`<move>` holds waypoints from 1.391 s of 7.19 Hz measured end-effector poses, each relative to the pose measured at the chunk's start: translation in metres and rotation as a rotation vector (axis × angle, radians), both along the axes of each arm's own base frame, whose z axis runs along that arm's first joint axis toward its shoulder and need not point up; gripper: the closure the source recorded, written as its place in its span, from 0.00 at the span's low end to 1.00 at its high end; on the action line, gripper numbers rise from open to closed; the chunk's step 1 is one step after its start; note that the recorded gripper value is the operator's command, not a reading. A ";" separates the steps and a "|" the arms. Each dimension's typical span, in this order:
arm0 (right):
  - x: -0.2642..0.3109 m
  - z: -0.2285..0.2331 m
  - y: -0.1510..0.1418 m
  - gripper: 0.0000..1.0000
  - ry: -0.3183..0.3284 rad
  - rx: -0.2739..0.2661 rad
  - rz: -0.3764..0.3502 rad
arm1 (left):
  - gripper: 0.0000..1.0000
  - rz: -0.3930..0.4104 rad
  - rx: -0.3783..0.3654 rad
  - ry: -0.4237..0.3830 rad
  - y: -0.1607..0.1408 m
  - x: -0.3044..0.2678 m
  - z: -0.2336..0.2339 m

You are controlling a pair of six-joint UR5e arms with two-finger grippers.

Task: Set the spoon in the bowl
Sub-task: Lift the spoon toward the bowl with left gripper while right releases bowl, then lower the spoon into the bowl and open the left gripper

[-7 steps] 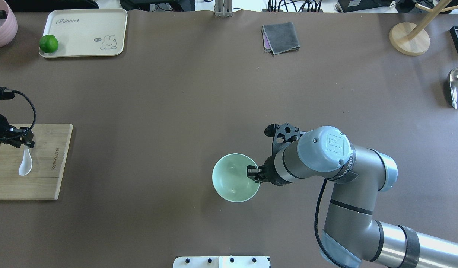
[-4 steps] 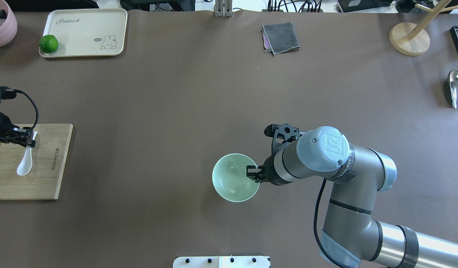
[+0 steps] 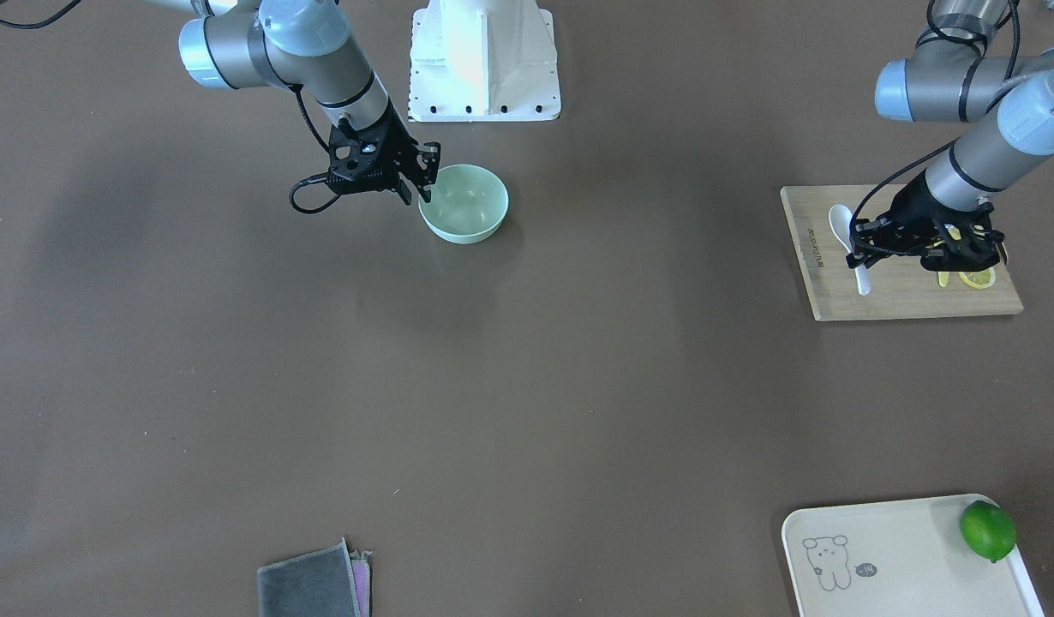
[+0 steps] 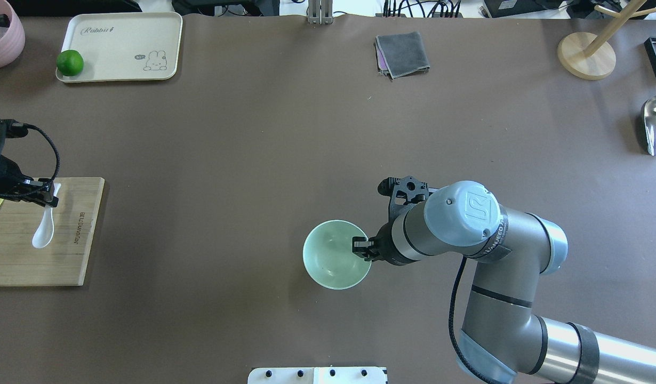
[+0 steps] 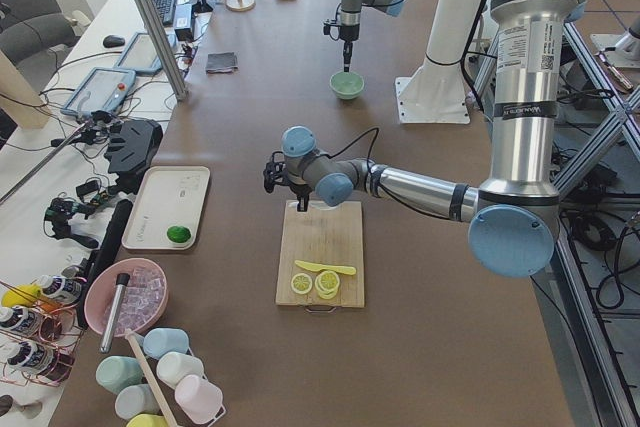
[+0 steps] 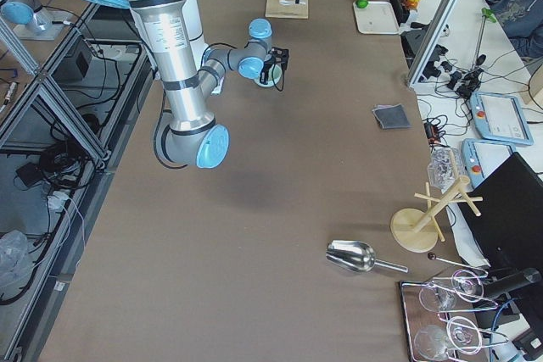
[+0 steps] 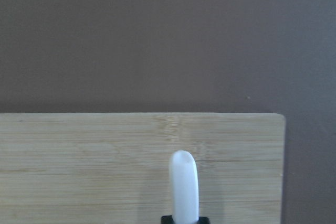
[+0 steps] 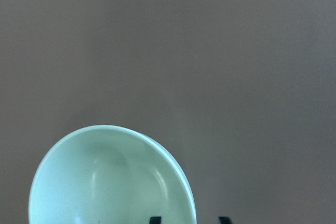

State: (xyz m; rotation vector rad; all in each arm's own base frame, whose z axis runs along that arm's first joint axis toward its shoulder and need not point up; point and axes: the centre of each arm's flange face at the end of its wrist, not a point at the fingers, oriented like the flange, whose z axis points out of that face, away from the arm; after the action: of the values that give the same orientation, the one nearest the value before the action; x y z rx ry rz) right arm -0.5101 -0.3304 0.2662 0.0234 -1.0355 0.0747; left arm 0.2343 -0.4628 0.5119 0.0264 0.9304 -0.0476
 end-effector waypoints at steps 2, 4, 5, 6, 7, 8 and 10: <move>0.010 -0.003 -0.006 0.00 -0.008 0.006 0.017 | 1.00 -0.047 -0.033 0.111 -0.015 0.037 -0.083; 0.052 0.006 -0.025 0.00 -0.017 -0.016 0.032 | 1.00 -0.069 -0.094 0.209 -0.016 0.109 -0.175; 0.081 0.020 -0.040 0.00 -0.011 -0.039 0.037 | 1.00 -0.093 -0.114 0.230 -0.007 0.146 -0.209; 0.107 0.036 -0.053 0.00 0.002 -0.046 0.035 | 1.00 -0.115 -0.125 0.238 0.004 0.185 -0.241; 0.127 0.054 -0.063 0.00 0.022 -0.037 0.028 | 1.00 -0.134 -0.133 0.236 0.018 0.225 -0.275; 0.146 0.070 -0.069 0.00 0.043 -0.029 0.028 | 1.00 -0.154 -0.135 0.234 0.032 0.264 -0.307; 0.182 0.097 -0.066 0.00 0.077 -0.009 0.023 | 0.04 -0.163 -0.123 0.225 0.064 0.322 -0.336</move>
State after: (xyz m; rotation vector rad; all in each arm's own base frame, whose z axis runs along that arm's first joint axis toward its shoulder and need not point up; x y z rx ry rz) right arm -0.3279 -0.3966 0.3628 0.0294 -0.9584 0.0990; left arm 0.5568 -0.3984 0.1758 -0.0181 1.1472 -0.2630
